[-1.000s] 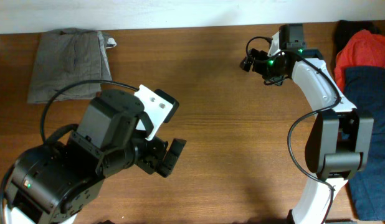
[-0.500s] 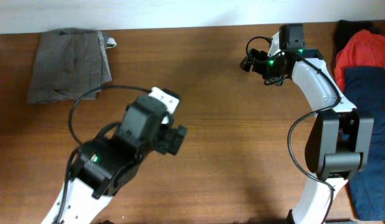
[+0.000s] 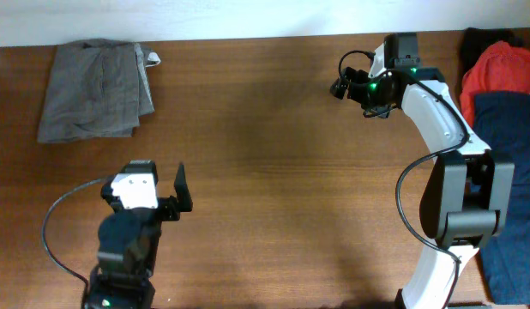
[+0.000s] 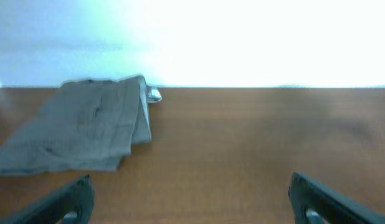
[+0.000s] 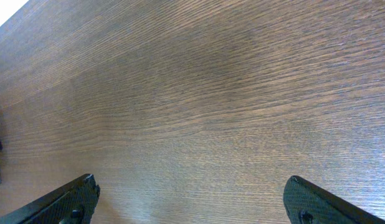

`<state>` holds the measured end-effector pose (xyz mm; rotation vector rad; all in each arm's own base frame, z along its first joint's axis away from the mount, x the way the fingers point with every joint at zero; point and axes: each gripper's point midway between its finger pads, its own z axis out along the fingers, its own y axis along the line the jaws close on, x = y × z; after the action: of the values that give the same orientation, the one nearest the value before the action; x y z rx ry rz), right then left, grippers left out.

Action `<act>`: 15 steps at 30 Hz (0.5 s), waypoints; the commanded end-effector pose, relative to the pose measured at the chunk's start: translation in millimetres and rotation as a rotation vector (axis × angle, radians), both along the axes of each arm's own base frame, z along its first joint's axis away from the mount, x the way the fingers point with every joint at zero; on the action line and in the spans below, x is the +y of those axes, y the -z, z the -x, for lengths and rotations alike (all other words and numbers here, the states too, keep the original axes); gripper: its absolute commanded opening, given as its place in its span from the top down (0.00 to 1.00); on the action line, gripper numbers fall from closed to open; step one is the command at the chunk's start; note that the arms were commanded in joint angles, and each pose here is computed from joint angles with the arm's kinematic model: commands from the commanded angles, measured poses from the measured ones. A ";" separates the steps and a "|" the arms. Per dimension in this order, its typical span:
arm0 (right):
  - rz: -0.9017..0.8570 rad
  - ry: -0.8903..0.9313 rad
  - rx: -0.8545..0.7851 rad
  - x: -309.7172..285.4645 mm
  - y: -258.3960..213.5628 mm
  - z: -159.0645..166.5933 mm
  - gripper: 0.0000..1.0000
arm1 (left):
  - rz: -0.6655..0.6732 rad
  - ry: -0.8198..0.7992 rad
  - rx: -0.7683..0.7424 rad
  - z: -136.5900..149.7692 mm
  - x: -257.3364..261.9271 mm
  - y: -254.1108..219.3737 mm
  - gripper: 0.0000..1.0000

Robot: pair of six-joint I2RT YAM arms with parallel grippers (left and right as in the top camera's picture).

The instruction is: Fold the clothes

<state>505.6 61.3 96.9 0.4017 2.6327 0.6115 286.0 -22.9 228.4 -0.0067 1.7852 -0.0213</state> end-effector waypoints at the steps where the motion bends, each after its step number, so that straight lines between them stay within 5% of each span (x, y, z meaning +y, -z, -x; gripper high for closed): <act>1: 0.006 0.010 0.001 -2.4 0.4 -0.9 0.01 | 0.027 -0.010 -0.096 4.9 4.0 7.5 0.01; 15: 0.006 0.009 0.001 -2.4 0.4 -0.9 0.01 | 0.043 -0.099 -0.284 32.1 32.6 31.1 0.01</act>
<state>505.8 61.3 97.0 0.4014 2.6320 0.6115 255.2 9.4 205.9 -0.1174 1.5002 0.0216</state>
